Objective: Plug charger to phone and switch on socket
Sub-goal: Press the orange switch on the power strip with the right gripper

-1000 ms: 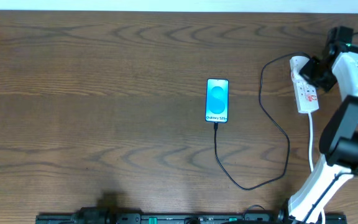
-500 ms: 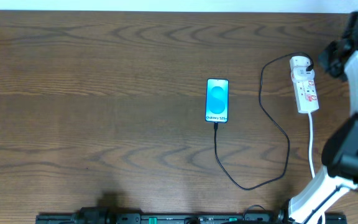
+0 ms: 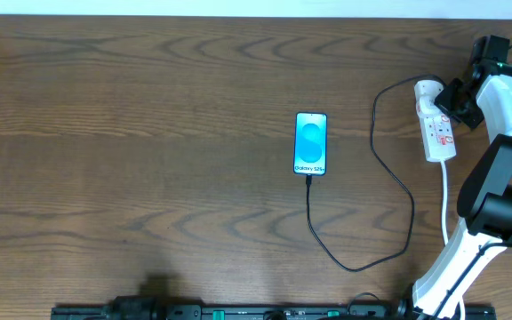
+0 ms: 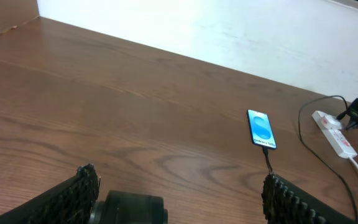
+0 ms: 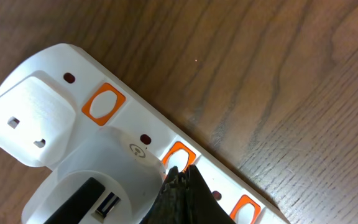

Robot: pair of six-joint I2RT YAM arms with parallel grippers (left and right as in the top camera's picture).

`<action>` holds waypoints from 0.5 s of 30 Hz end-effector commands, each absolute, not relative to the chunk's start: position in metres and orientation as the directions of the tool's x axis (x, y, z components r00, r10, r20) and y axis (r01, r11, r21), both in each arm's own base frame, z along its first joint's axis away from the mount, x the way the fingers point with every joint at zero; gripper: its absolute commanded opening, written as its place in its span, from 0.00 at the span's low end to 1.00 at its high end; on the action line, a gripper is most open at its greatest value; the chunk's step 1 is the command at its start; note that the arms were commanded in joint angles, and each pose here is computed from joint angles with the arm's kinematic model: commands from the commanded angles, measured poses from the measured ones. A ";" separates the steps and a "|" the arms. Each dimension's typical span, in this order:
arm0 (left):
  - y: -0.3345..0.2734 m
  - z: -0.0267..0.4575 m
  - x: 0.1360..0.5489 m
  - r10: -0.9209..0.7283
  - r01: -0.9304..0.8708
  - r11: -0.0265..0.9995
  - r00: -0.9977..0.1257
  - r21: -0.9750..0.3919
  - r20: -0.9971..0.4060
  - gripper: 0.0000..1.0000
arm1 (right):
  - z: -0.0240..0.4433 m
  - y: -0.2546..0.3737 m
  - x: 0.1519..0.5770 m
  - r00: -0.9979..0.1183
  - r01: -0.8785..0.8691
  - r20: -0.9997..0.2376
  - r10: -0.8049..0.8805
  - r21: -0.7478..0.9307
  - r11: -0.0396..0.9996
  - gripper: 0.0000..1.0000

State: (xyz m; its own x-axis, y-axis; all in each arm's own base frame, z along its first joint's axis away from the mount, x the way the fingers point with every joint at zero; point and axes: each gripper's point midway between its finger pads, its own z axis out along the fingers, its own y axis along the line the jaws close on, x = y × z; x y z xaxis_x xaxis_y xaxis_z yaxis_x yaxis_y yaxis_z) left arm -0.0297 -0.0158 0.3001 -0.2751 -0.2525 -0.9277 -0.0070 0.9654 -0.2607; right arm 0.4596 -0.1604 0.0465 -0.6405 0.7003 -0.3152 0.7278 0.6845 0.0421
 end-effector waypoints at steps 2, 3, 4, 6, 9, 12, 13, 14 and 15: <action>-0.014 0.297 -0.031 -0.247 -0.015 0.967 -0.284 -0.253 -0.926 0.85 | 0.041 -0.160 0.460 -0.641 0.730 -0.303 0.705 0.044 0.682 0.01; -0.014 0.297 -0.031 -0.247 -0.015 0.967 -0.284 -0.253 -0.926 0.85 | 0.036 -0.157 0.460 -0.647 0.727 -0.287 0.707 0.051 0.685 0.01; -0.014 0.297 -0.031 -0.247 -0.015 0.967 -0.284 -0.253 -0.926 0.86 | 0.030 -0.153 0.460 -0.653 0.722 -0.266 0.709 0.064 0.689 0.01; -0.014 0.297 -0.031 -0.247 -0.015 0.967 -0.284 -0.253 -0.926 0.86 | 0.020 -0.147 0.460 -0.665 0.714 -0.239 0.707 0.073 0.696 0.01; -0.014 0.297 -0.031 -0.247 -0.015 0.967 -0.284 -0.253 -0.926 0.86 | 0.004 -0.139 0.460 -0.684 0.703 -0.203 0.701 0.070 0.707 0.01; -0.014 0.297 -0.031 -0.247 -0.015 0.967 -0.285 -0.253 -0.926 0.85 | -0.011 -0.129 0.459 -0.713 0.680 -0.172 0.679 0.062 0.730 0.01; -0.014 0.297 -0.031 -0.247 -0.015 0.967 -0.284 -0.253 -0.926 0.86 | -0.013 -0.124 0.458 -0.725 0.669 -0.160 0.669 0.065 0.740 0.01; -0.014 0.297 -0.031 -0.247 -0.015 0.967 -0.284 -0.253 -0.926 0.86 | -0.013 -0.121 0.459 -0.733 0.661 -0.156 0.662 0.069 0.747 0.01; -0.014 0.297 -0.031 -0.247 -0.015 0.967 -0.284 -0.253 -0.926 0.86 | -0.013 -0.118 0.459 -0.736 0.657 -0.154 0.659 0.073 0.751 0.01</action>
State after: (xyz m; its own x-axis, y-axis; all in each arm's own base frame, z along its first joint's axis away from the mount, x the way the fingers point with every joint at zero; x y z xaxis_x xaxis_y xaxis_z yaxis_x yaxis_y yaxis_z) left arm -0.0297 -0.0158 0.3001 -0.2751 -0.2525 -0.9277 -0.0070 0.9654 -0.2607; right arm 0.4626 -0.1568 0.0242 -0.6629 0.6959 -0.2762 0.7156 0.6974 0.0394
